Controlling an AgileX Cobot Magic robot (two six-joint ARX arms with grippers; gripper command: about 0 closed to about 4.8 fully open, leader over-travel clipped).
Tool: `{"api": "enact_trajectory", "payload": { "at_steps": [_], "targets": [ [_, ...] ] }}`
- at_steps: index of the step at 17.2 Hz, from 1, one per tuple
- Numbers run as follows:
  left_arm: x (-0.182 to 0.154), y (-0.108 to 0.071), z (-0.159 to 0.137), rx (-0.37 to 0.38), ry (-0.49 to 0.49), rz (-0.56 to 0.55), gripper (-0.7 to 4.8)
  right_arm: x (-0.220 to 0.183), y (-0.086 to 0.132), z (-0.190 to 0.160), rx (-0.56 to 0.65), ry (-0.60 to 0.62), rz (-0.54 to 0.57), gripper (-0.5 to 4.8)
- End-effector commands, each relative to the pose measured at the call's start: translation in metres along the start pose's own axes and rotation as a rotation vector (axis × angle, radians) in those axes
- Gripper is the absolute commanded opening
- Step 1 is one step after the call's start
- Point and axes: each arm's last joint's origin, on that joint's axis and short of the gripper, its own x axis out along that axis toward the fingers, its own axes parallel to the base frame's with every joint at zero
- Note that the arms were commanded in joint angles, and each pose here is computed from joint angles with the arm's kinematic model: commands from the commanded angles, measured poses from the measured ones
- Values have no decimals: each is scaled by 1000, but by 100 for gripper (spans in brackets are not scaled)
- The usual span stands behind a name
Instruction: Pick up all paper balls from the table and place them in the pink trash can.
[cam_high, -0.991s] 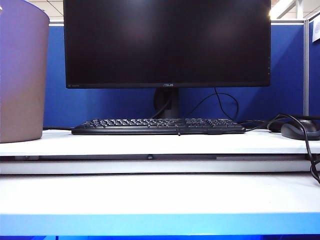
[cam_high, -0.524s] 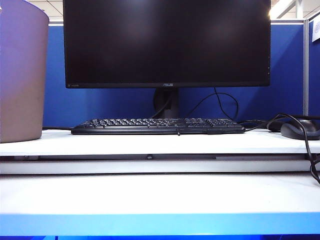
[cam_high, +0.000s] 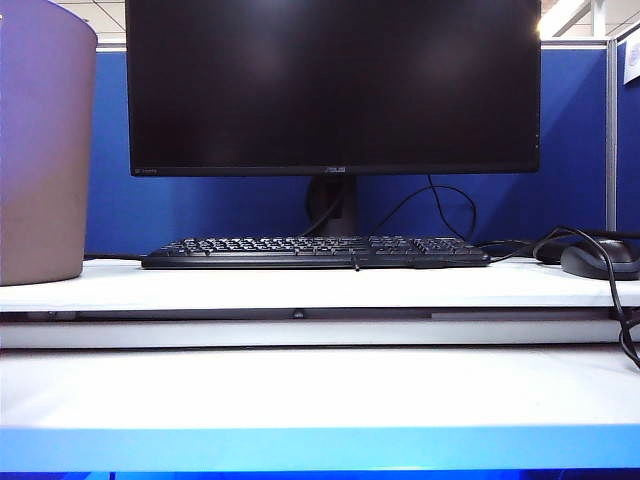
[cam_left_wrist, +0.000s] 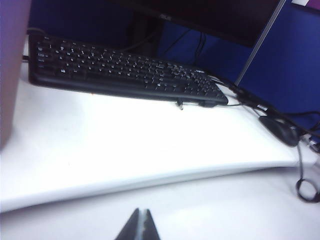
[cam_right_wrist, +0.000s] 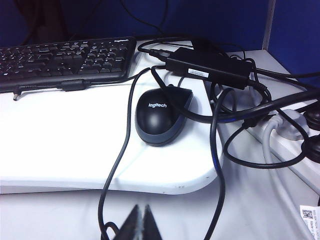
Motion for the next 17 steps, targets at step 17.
{"api": "enact_trajectory", "payload": {
  "at_steps": [17],
  "targets": [
    [4,8,-14,122,0,86,-6,0,0,1,-3,-12,2,-5]
  ]
}}
